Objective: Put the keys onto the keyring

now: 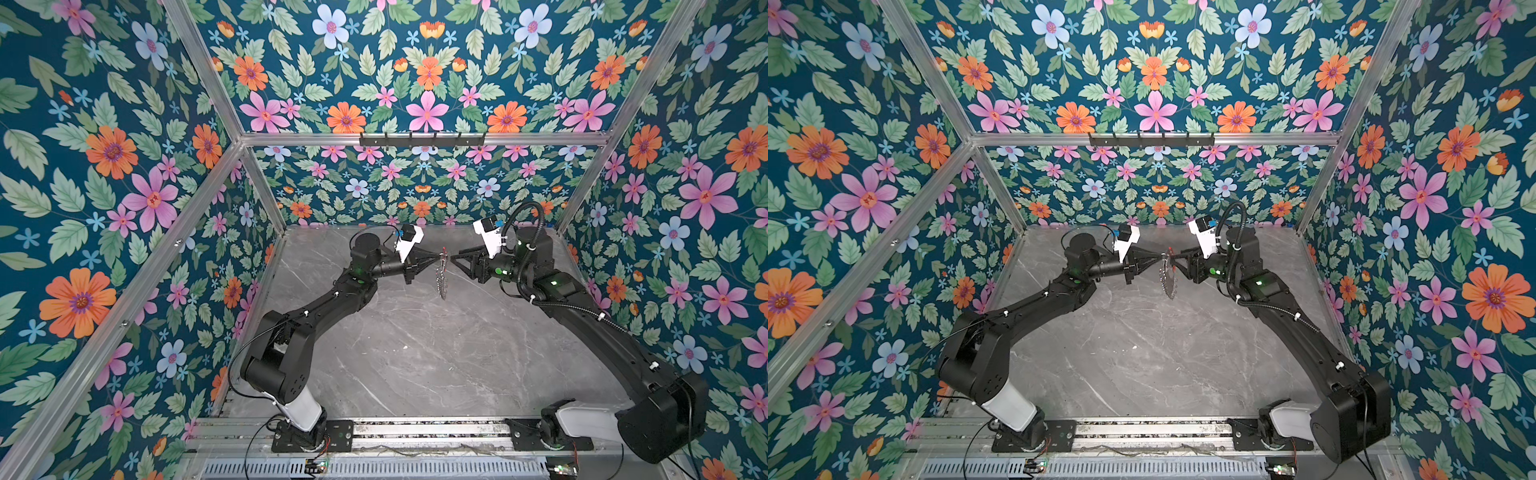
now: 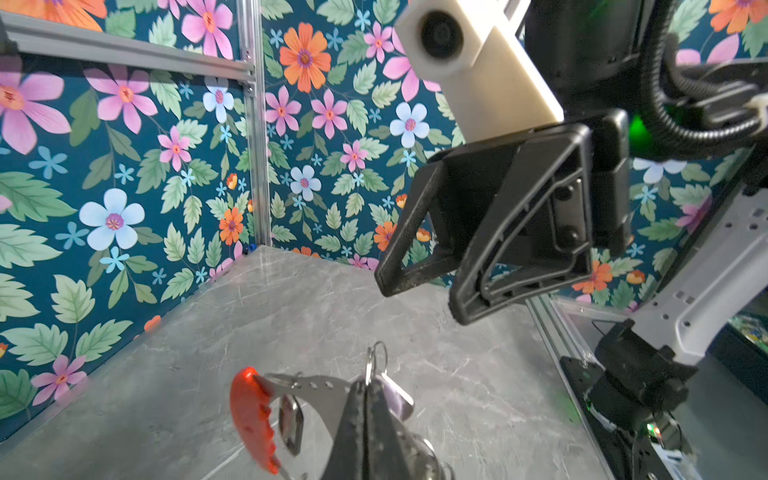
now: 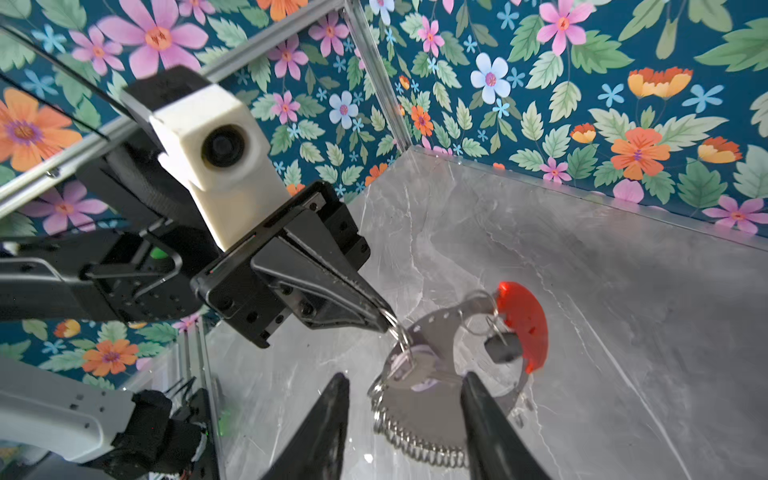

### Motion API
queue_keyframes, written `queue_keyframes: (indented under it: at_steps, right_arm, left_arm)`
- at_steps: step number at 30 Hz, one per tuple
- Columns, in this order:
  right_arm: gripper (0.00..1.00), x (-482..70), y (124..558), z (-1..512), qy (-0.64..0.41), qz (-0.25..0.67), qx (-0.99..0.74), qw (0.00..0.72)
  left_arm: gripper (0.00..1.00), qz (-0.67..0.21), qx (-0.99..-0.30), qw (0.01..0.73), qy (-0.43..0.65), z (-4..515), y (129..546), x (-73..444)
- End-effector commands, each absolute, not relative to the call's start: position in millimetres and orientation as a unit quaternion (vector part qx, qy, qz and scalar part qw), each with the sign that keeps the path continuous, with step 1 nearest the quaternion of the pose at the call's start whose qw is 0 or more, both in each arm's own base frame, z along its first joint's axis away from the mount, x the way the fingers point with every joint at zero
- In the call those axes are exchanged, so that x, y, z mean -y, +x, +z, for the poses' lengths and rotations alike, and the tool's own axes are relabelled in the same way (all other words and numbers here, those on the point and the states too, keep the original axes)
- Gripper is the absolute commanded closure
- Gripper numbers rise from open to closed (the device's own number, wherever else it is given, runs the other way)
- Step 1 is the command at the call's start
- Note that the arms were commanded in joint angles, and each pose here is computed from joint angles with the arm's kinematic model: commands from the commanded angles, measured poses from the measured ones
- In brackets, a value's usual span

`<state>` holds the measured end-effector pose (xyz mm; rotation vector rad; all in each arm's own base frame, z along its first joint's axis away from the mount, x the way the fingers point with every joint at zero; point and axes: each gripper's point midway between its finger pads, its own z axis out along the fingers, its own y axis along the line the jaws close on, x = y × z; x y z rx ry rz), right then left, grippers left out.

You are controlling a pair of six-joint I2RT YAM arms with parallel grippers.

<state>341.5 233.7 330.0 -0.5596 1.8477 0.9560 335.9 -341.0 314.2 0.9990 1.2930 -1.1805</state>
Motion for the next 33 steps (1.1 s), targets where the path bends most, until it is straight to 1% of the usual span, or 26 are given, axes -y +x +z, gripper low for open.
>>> queue_keyframes:
  at_steps: [1, 14, 18, 26, 33]
  right_arm:
    - [0.53, -234.7, 336.3, 356.8, -0.217, 0.441, -0.721, 0.488]
    - [0.52, -240.1, 336.5, 362.1, -0.211, 0.497, -0.707, 0.458]
    - [0.54, -242.0, 338.1, 362.8, -0.214, 0.500, -0.705, 0.455]
    - [0.63, -245.6, 341.5, 365.4, -0.220, 0.508, -0.700, 0.452]
    - [0.66, -247.4, 343.8, 362.7, -0.220, 0.510, -0.701, 0.447]
  left_arm:
    - [1.00, -0.518, -0.499, 0.570, 0.398, 347.6, 330.2, 336.0]
    - [1.00, -0.539, -0.499, 0.552, 0.395, 350.6, 322.5, 335.4]
    - [1.00, -0.549, -0.496, 0.546, 0.392, 353.5, 321.2, 336.0]
    - [1.00, -0.560, -0.496, 0.540, 0.386, 357.5, 322.9, 337.5]
    - [1.00, -0.564, -0.497, 0.538, 0.382, 358.2, 324.3, 338.7]
